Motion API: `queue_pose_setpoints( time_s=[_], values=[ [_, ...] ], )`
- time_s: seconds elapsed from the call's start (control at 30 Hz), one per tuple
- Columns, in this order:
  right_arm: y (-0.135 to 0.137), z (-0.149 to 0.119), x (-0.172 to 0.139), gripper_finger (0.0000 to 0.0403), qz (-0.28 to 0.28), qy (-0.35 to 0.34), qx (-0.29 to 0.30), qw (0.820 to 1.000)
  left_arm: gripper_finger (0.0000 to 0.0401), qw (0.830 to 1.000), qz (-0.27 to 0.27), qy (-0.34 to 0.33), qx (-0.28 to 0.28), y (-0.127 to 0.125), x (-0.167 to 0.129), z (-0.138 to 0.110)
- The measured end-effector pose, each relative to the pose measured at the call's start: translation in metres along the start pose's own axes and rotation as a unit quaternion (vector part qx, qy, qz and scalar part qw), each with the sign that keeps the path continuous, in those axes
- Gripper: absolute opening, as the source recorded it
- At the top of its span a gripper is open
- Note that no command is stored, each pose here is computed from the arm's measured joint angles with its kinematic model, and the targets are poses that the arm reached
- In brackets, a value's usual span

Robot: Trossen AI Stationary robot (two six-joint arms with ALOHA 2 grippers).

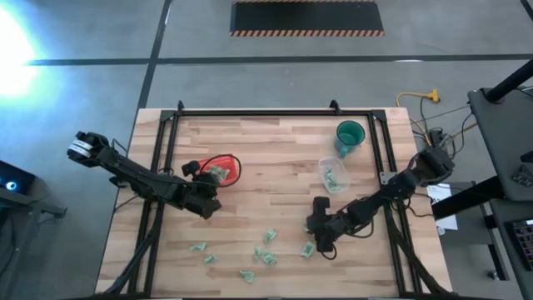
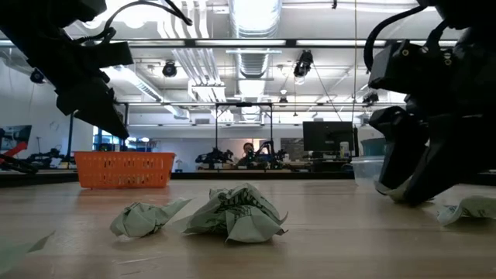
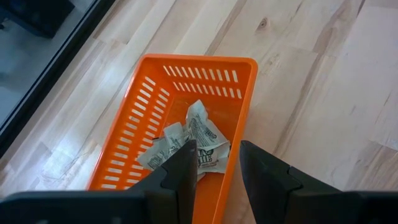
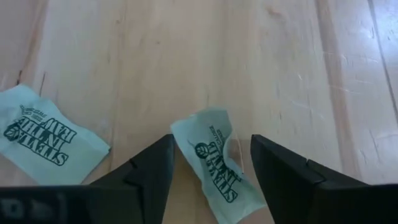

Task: Pick and place items into bin
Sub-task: Put the stevia packet into the transparent container

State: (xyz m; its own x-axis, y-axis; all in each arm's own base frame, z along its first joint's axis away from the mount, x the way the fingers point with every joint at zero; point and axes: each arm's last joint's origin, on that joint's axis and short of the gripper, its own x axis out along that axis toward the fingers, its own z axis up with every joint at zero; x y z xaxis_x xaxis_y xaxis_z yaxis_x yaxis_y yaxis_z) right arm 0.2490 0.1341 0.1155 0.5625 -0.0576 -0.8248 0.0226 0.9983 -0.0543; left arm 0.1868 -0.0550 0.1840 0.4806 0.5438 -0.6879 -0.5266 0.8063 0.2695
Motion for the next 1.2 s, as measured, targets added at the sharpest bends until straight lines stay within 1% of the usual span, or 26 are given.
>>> queue_pose_setpoints(
  time_s=[0.17,0.47,0.53,0.77,0.9,1.0,1.07,1.2],
  values=[
    [0.0,0.0,0.0,0.0162,0.001,0.004,-0.002,1.0,0.0105,1.0,0.0,0.0,0.0,0.0,0.0,0.0],
    [-0.002,0.001,-0.006,0.0039,0.0,0.001,-0.031,1.0,0.0105,1.0,-0.001,0.0,0.0,0.0,0.0,0.0],
    [-0.002,0.002,-0.007,0.0017,0.001,0.0,-0.04,0.999,0.0105,1.0,-0.001,0.0,0.0,0.0,0.0,0.0],
    [-0.003,0.003,-0.009,0.0009,-0.001,-0.007,-0.052,0.999,0.0105,1.0,-0.001,0.0,0.0,0.0,0.0,0.0],
    [-0.004,0.005,-0.012,0.0009,-0.017,-0.018,-0.066,0.997,0.0105,1.0,0.0,0.0,0.0,0.0,0.0,0.0],
    [-0.007,0.006,-0.018,0.0008,-0.042,-0.025,-0.075,0.996,0.0105,1.0,0.0,0.0,0.0,0.0,0.0,0.0],
    [-0.011,0.006,-0.024,0.0008,-0.07,-0.025,-0.079,0.994,0.0105,1.0,0.0,0.0,0.0,0.0,0.0,0.0],
    [-0.022,0.004,-0.041,0.0008,-0.126,-0.021,-0.057,0.99,0.0105,1.0,0.0,0.0,0.0,0.0,0.0,0.0]
  ],
)
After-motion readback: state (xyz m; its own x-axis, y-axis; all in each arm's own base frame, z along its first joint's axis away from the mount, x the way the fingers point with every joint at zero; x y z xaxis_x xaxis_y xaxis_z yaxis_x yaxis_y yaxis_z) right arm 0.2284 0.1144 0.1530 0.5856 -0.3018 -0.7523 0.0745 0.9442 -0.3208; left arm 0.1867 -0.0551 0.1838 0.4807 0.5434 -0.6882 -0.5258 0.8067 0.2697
